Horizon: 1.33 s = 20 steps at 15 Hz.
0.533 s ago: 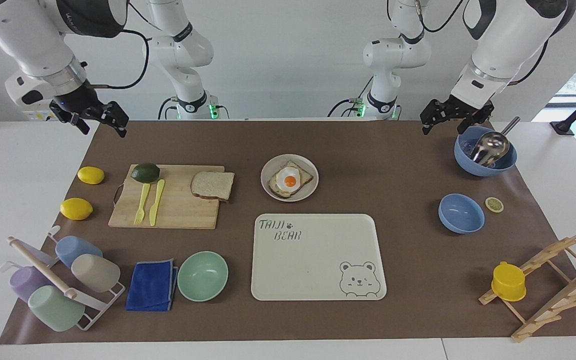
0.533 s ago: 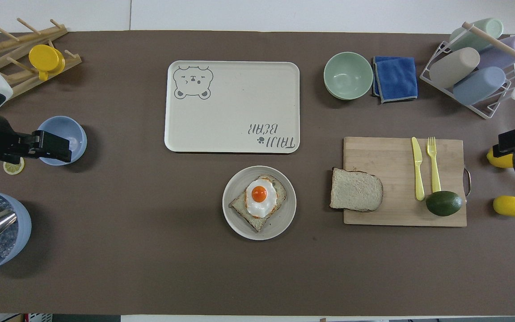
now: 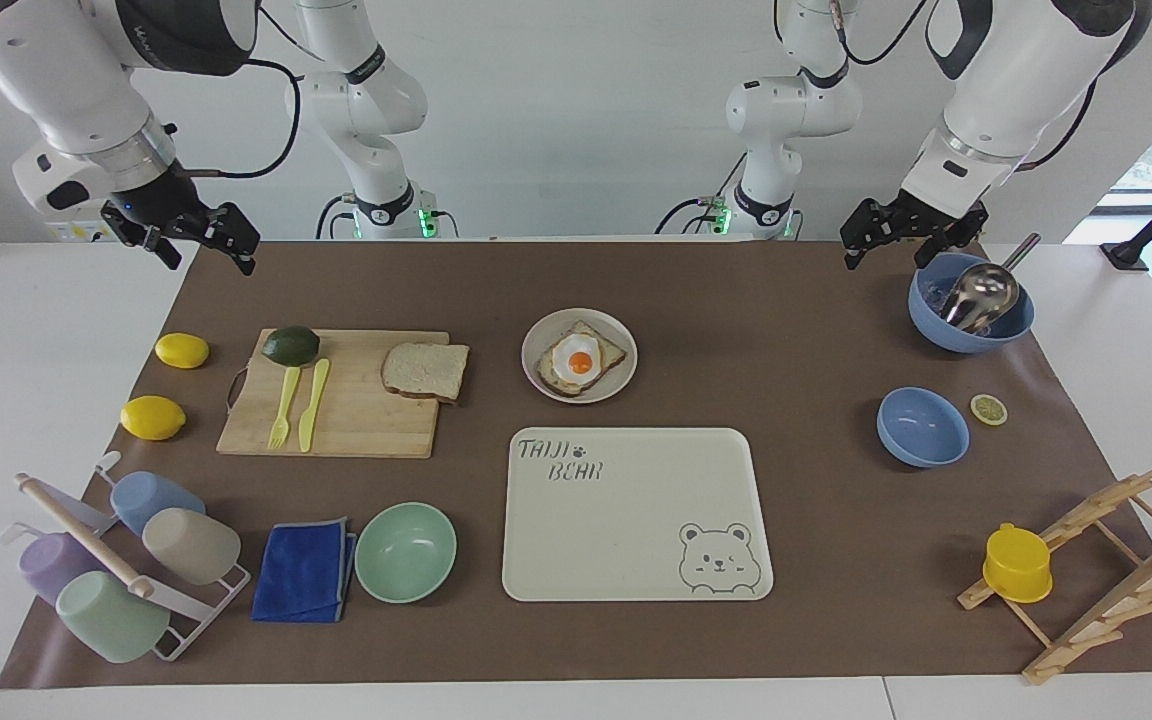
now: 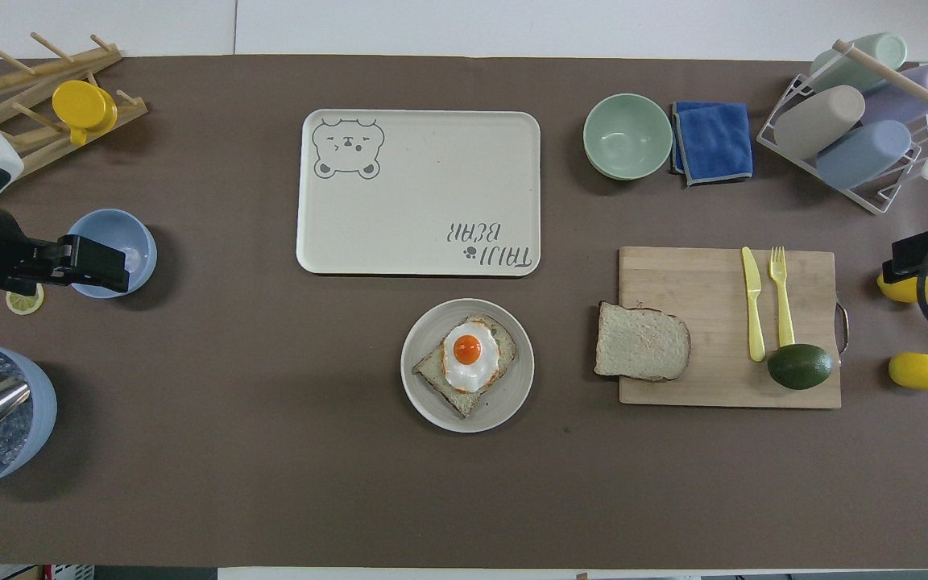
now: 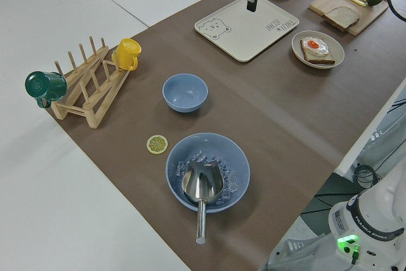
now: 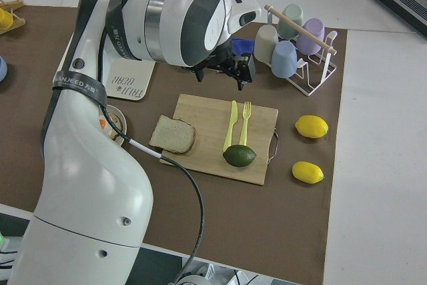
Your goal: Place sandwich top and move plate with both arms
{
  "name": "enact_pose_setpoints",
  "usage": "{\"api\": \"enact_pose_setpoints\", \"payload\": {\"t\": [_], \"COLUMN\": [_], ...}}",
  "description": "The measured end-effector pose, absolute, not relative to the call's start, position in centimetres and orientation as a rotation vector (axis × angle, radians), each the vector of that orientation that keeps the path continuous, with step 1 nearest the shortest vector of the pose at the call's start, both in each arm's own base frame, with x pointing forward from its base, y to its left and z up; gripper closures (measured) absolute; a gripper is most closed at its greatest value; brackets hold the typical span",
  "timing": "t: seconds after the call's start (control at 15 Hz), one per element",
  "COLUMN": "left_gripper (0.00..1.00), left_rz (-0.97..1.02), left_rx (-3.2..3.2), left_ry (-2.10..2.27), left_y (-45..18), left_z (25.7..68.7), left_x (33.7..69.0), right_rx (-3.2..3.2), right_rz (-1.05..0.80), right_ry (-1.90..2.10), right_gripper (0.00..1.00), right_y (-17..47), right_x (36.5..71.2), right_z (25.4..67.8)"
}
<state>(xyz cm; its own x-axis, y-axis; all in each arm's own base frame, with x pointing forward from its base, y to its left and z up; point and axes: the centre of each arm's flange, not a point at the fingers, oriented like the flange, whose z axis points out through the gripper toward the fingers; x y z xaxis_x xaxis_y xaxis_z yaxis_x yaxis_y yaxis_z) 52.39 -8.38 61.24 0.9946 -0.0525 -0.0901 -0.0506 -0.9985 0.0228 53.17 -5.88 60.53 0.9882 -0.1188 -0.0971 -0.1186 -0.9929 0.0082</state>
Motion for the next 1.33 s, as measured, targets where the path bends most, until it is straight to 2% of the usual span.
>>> {"api": "enact_pose_setpoints", "payload": {"t": [0.33,0.6,0.93,1.33], "left_gripper": [0.00,0.00,0.00,0.00], "left_rz": [-0.142,-0.142,-0.142,-0.142], "left_rx": [3.117,3.117,3.117,3.117], "left_ry": [-0.081,-0.081,-0.081,-0.081], "left_y": [-8.4,-8.4,-8.4,-8.4], "left_z": [61.2,61.2,61.2,61.2], "left_x": [52.4,52.4,52.4,52.4], "right_rx": [3.132,3.120,3.011,2.821], "right_rz": [-0.171,-0.178,-0.206,-0.301], "right_ry": [-0.141,0.100,0.044,-0.035], "right_gripper": [0.00,0.00,0.00,0.00], "right_y": [-5.1,3.9,17.6,26.1], "right_x": [53.3,54.3,57.0,56.7], "right_z": [59.5,56.7,45.9,35.3]}}
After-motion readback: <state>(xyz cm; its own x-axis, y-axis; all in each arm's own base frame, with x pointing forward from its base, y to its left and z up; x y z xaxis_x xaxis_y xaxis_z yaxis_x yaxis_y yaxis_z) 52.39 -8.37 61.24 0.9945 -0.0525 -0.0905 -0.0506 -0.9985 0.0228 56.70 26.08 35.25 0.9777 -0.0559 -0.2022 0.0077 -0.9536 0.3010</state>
